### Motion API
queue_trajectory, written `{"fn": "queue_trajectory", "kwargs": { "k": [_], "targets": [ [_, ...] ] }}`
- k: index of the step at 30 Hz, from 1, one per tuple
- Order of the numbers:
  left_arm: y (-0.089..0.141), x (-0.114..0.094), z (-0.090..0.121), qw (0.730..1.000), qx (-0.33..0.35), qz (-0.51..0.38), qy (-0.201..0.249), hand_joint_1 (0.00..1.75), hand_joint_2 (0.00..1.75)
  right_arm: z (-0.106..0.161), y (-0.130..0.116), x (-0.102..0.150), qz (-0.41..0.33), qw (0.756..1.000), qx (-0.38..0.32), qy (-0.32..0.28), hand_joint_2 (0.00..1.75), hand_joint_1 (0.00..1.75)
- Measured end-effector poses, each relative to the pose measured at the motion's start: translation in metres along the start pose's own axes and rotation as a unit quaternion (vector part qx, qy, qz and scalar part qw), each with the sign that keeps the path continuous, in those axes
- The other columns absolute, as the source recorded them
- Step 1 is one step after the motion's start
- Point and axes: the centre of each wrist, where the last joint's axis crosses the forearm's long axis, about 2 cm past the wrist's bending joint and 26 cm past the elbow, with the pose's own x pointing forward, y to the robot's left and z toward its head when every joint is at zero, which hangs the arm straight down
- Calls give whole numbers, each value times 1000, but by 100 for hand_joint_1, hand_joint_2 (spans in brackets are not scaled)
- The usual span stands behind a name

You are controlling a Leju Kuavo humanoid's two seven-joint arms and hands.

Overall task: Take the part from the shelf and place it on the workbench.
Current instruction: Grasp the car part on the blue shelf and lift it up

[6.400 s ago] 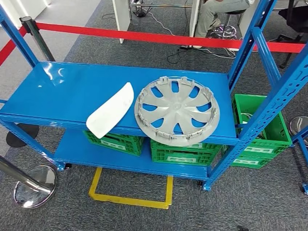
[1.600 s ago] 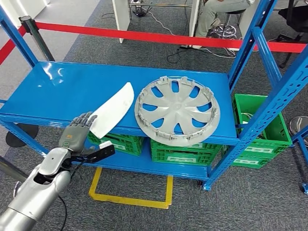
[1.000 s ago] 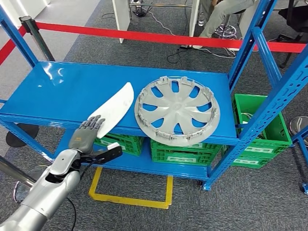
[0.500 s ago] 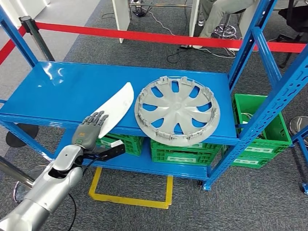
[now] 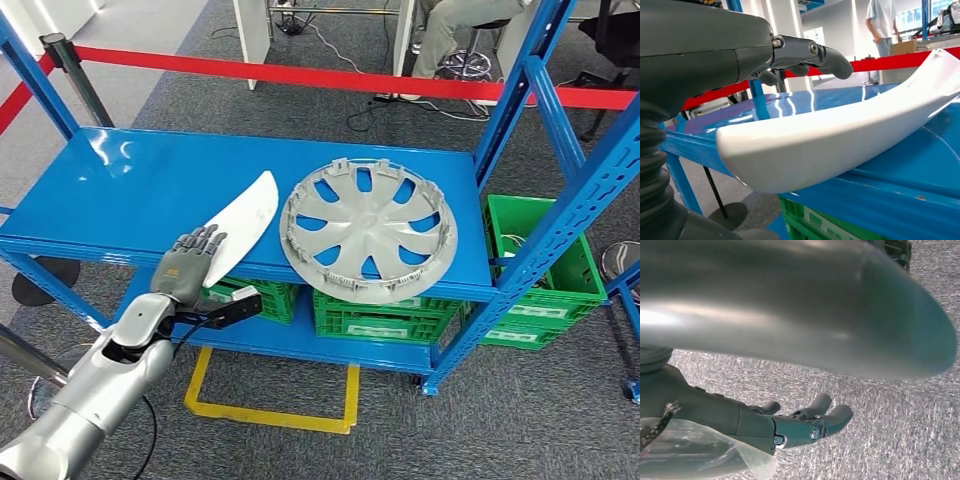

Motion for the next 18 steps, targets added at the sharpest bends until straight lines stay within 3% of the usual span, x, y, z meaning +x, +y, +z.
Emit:
{"fn": "queue_trajectory", "kwargs": {
  "k": [8,10,12,14,18],
  "targets": [
    [-1,2,-1,1000,-7,-4,0,0,175,0,1,1,0,1000,0,-2,0,0],
    [-2,2,-1,1000,-11,-4,1,31,175,0,1,1,0,1000,0,-2,0,0],
    [-2,2,-2,1000,-14,-4,1,113,175,0,2,1,0,1000,0,-2,0,0],
    [-3,3,-2,1000,-16,-4,2,170,175,0,2,1,0,1000,0,-2,0,0],
    [-4,3,-2,1000,-21,-7,3,175,175,0,2,1,0,1000,0,-2,0,0]
  ]
}}
